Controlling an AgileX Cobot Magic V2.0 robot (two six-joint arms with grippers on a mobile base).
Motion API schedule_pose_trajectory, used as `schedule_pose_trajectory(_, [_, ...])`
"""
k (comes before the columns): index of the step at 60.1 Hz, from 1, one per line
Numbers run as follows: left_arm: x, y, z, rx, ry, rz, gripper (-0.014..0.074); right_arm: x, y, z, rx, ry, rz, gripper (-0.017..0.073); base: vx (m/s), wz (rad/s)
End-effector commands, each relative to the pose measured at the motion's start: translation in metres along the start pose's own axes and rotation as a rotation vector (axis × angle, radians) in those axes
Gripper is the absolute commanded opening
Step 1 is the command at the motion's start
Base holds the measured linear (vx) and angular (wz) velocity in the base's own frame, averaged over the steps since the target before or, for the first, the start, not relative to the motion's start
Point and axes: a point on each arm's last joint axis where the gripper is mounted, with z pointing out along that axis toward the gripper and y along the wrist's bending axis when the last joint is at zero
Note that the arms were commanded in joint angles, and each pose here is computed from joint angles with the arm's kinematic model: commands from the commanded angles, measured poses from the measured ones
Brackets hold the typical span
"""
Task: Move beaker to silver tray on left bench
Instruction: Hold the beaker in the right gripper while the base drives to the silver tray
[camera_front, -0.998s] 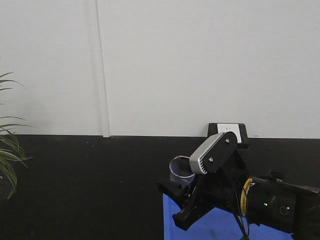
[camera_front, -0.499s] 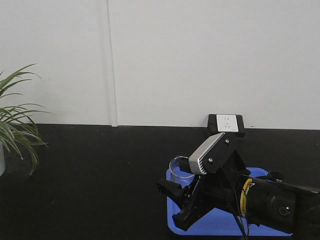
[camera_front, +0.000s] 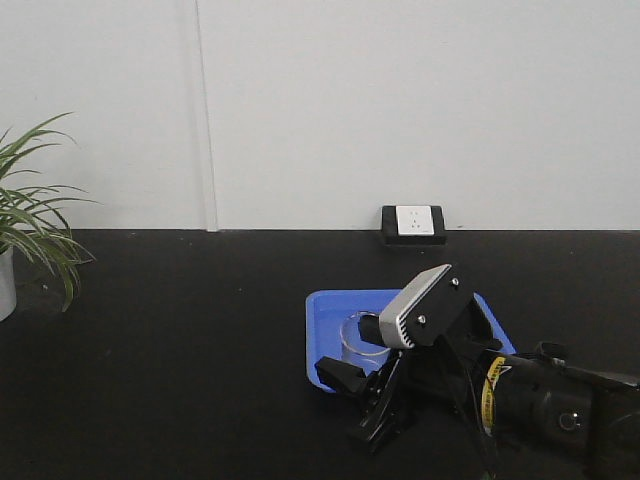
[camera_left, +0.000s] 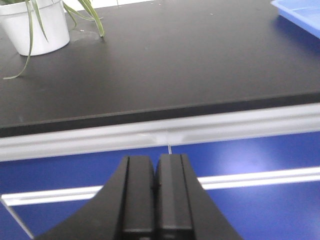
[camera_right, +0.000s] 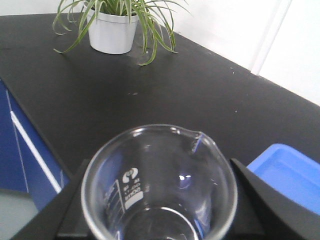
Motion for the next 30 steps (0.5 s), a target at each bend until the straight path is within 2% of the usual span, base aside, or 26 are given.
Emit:
schedule_pose_trajectory(1, [-0.0014, -0.0007, 0.0016, 0.005, -0.069, -0.003, 0.0001, -0.0229, 0.0009, -0.0097, -0.008, -0.094, 0.001, -0.0010, -0.32, -0.10])
schedule_pose_trajectory(30, [-0.0014, -0.0007, 0.0016, 0.005, -0.069, -0.003, 0.0001, -0.0229, 0.0009, -0.0097, -0.008, -0.094, 0.001, -0.0010, -0.34, -0.05])
